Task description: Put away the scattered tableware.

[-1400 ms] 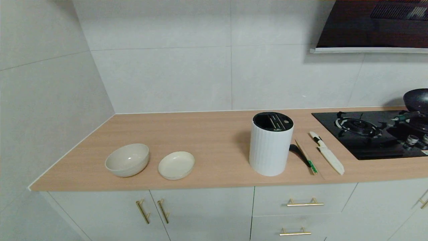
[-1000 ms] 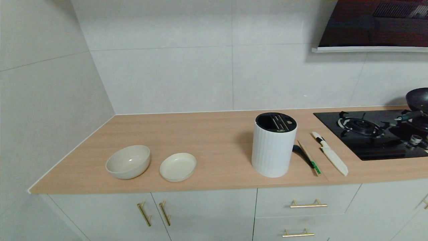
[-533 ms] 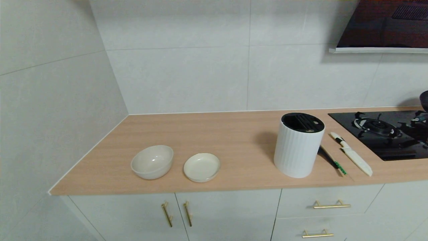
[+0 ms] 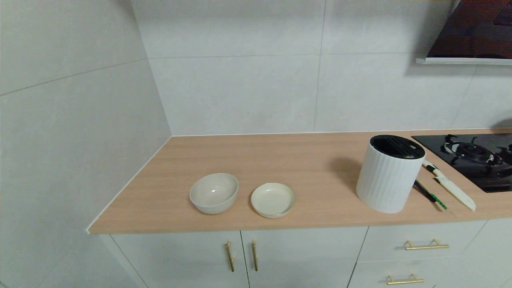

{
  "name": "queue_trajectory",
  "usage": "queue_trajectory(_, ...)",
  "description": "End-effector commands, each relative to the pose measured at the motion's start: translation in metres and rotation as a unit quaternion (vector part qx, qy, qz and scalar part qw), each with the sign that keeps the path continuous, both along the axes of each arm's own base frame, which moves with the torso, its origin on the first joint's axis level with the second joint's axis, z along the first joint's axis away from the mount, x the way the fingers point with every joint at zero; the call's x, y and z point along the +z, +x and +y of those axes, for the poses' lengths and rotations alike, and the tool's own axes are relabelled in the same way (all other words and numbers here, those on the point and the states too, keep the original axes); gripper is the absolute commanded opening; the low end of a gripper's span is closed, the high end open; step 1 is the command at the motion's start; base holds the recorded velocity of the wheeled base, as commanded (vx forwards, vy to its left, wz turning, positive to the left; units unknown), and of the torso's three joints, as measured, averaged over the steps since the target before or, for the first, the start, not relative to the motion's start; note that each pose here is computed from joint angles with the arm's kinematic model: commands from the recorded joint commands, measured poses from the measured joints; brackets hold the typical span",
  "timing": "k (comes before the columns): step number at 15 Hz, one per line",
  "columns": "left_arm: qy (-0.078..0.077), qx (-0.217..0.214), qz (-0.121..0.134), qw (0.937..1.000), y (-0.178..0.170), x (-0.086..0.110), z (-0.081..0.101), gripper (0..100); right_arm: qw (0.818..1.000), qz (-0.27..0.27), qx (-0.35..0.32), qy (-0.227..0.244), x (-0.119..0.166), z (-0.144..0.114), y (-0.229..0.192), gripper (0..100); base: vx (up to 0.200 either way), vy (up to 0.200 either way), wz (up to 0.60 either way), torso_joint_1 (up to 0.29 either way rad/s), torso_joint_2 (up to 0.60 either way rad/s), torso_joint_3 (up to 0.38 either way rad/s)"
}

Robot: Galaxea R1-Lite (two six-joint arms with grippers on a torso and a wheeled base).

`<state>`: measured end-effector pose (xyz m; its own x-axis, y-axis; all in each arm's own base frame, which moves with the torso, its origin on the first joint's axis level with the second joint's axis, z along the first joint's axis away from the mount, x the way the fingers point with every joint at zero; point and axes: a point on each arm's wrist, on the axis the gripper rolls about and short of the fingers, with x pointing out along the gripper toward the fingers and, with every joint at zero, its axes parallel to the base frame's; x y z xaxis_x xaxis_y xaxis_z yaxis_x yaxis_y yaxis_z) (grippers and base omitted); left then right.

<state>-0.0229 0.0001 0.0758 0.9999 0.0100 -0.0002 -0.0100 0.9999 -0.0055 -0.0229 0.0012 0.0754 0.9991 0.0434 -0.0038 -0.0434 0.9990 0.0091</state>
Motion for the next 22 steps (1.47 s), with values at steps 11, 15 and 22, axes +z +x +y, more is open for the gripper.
queue_trajectory(11,0.0,0.0,0.0,1.0,0.0,0.0,0.0,100,1.0,0.0,0.001,-0.001,0.0001,0.0,0.0001,100,0.0,0.0,0.0,0.0,0.0,0.0)
queue_trajectory(15,0.0,0.0,0.001,1.0,0.0,-0.0002,0.0,100,1.0,0.0,0.001,0.0,0.0001,0.0,0.0001,100,0.0,0.0,0.0,-0.024,0.05,0.026)
queue_trajectory(22,0.0,0.0,0.0,1.0,0.0,0.0,0.0,100,1.0,0.0,0.001,0.0,0.0001,0.0,0.0001,100,0.0,0.0,0.0,-0.222,0.49,0.265)
